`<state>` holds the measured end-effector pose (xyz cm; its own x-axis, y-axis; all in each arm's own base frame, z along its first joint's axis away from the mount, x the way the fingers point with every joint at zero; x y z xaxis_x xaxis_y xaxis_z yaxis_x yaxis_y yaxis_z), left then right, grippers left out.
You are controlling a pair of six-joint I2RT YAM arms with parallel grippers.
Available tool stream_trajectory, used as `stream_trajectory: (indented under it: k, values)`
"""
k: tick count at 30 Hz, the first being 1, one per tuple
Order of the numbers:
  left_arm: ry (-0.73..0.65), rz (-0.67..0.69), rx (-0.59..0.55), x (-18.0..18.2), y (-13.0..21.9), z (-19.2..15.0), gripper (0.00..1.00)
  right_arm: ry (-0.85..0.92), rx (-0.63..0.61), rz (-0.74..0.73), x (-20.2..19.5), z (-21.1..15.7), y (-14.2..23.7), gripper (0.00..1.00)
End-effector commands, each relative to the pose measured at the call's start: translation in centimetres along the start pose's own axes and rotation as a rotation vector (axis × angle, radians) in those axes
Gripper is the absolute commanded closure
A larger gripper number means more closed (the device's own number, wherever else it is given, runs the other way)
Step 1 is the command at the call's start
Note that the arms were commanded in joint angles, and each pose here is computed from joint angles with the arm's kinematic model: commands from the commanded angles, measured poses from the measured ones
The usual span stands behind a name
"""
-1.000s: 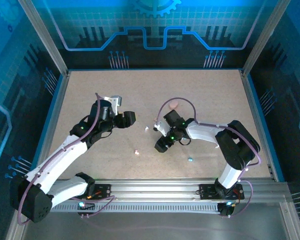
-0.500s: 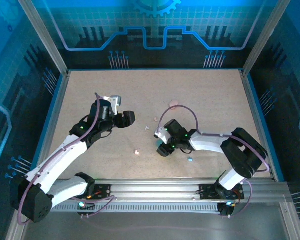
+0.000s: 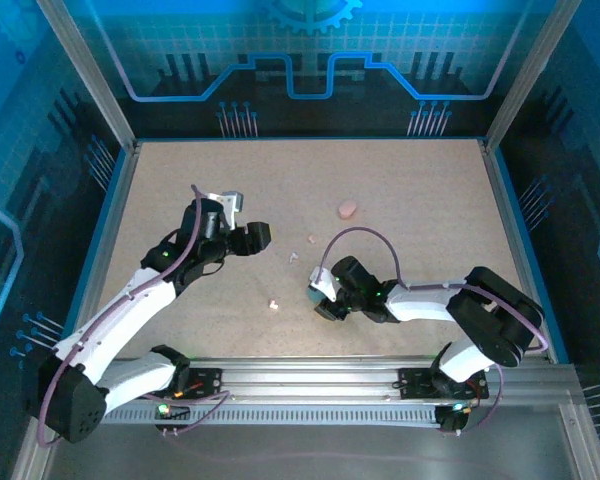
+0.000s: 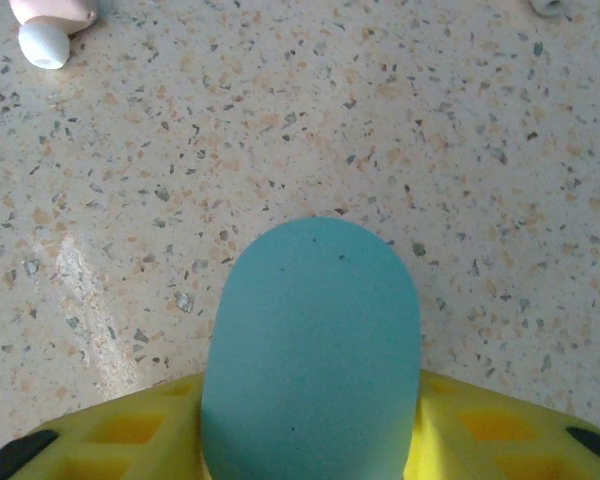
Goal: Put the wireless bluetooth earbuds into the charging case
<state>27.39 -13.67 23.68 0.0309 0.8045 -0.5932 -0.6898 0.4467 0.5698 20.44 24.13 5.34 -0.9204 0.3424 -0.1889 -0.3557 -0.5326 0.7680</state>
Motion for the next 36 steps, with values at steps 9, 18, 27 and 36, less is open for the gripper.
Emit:
stream_trajectory:
  k: [9, 18, 27, 36]
  values:
    - [0.089, -0.169, 0.119, -2.1, -0.9, -0.8, 0.26, 0.077, -0.234, -0.104, -1.5, 4.7, 4.9, 0.67]
    - [0.153, -0.485, 0.247, -8.2, -0.3, 0.2, 0.22, 0.095, -0.508, -0.233, -5.8, 9.3, 14.3, 0.65]
    - [0.096, -0.534, 0.325, -12.4, -1.4, -0.9, 0.22, 0.135, -0.604, -0.239, -7.4, 12.7, 16.8, 0.65]
    - [0.080, -0.550, 0.363, -13.4, -1.8, -1.5, 0.49, 0.131, -0.625, -0.257, -7.9, 13.6, 17.2, 0.64]
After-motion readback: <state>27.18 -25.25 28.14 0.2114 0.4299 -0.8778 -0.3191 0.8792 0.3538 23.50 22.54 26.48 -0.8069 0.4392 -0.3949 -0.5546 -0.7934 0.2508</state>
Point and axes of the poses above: each hand's point on the last joint's axis, 136 mm out from that joint toward the fingers, its own y axis back along the fingers, its own x axis along the line the jaws close on, z = x × y, the point moved 5 cm from there along y, back along the fingers, and after that the axes turned 13 degrees about y, right-handed, at the moved point
